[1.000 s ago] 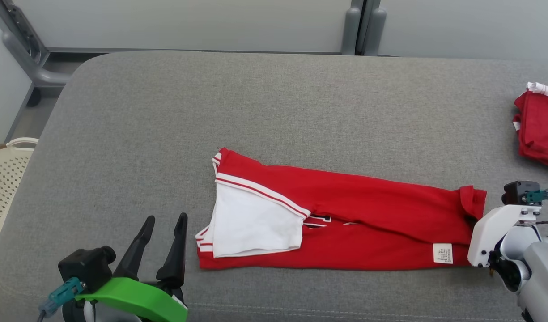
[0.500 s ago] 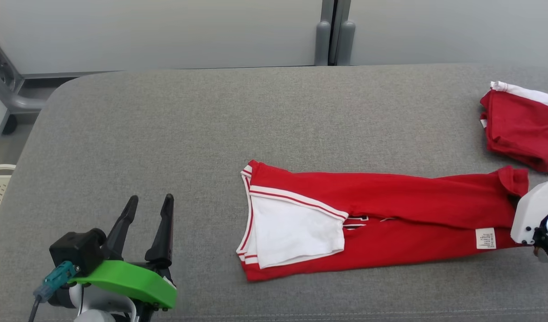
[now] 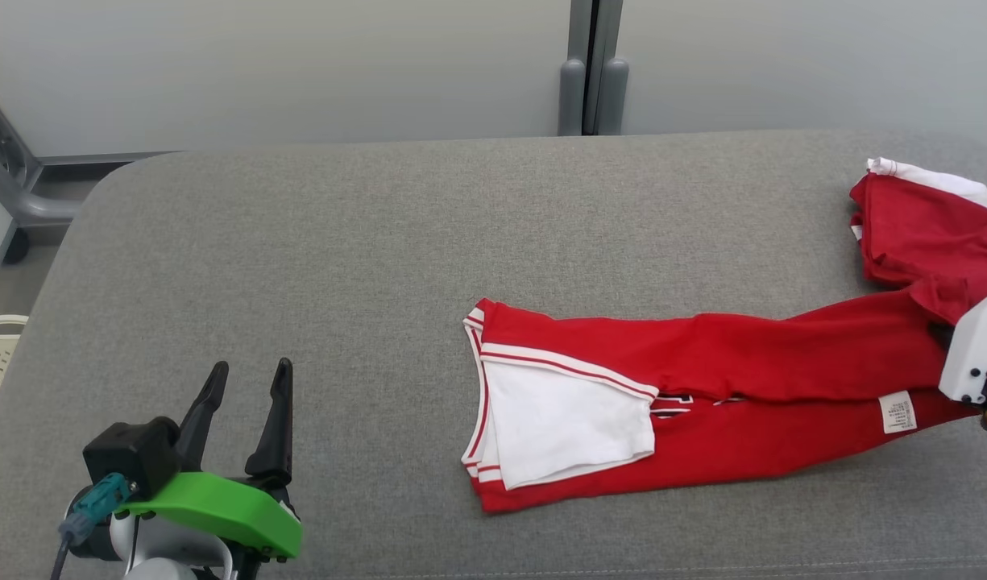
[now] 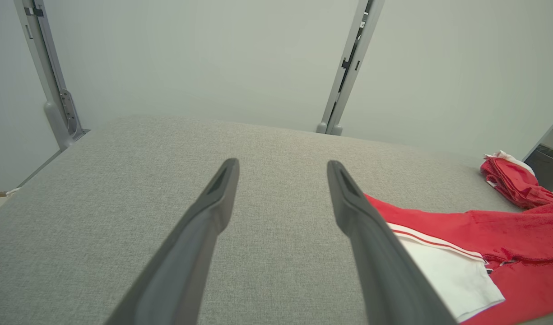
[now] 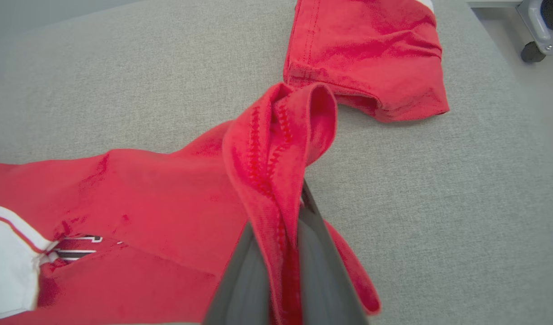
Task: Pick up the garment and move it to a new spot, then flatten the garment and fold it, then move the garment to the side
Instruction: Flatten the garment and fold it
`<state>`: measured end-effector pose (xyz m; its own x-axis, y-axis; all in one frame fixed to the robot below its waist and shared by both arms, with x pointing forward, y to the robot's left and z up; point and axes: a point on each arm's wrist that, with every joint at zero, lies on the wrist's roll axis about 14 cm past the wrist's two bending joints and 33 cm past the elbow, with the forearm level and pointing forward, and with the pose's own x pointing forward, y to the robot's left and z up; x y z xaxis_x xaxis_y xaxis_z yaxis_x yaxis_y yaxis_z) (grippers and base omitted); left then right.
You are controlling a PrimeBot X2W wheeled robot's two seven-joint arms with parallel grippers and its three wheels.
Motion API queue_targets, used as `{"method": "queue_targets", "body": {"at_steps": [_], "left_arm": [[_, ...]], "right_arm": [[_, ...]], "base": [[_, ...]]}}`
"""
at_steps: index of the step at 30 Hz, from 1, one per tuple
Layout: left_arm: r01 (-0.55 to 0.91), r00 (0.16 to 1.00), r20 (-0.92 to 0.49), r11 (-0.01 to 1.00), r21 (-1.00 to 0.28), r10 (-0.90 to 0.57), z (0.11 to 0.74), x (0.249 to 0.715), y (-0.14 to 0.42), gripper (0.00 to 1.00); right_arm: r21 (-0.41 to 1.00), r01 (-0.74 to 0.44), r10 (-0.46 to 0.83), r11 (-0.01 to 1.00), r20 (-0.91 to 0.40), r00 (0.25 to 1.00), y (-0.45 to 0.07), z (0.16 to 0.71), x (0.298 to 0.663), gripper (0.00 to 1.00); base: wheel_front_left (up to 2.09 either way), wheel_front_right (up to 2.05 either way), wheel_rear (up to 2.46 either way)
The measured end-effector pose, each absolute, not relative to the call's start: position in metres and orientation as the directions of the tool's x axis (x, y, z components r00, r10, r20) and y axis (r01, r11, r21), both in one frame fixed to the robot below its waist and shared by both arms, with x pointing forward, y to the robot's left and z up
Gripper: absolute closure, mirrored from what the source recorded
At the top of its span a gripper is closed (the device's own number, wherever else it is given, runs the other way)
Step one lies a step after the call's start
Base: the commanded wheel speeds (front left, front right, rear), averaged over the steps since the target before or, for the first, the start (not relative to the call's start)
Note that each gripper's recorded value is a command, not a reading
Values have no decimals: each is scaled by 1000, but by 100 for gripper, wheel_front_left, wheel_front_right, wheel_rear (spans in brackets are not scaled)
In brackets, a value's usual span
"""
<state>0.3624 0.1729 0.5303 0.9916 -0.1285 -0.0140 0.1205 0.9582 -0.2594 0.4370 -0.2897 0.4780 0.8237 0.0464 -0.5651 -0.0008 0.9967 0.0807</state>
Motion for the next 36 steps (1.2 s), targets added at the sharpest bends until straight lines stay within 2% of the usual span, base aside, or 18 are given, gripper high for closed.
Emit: {"method": "queue_targets", "body": {"at_steps": [9,13,21,28,36], "left_arm": [[102,994,-2,956,-277,-106,530,349,177,0],[88,996,13,953,-290,-88,532,341,181,0],[59,998,27,949,-309,-53,534,328,189,0],[40,999,20,944,-328,-35,529,318,192,0],[17,1000,27,939,-343,-9,530,314,198,0]], "right_arm": [[190,-160,238,969,-534,811,-218,506,448,100],[239,-274,362,932,-531,767,-165,515,444,100],[331,-404,522,853,-527,670,-80,518,431,100],[332,-464,568,821,-550,612,-26,508,426,100],[313,-470,557,825,-593,582,1,489,437,100]], "base": [[0,0,0],[0,0,0],[0,0,0],[0,0,0],[0,0,0]]}}
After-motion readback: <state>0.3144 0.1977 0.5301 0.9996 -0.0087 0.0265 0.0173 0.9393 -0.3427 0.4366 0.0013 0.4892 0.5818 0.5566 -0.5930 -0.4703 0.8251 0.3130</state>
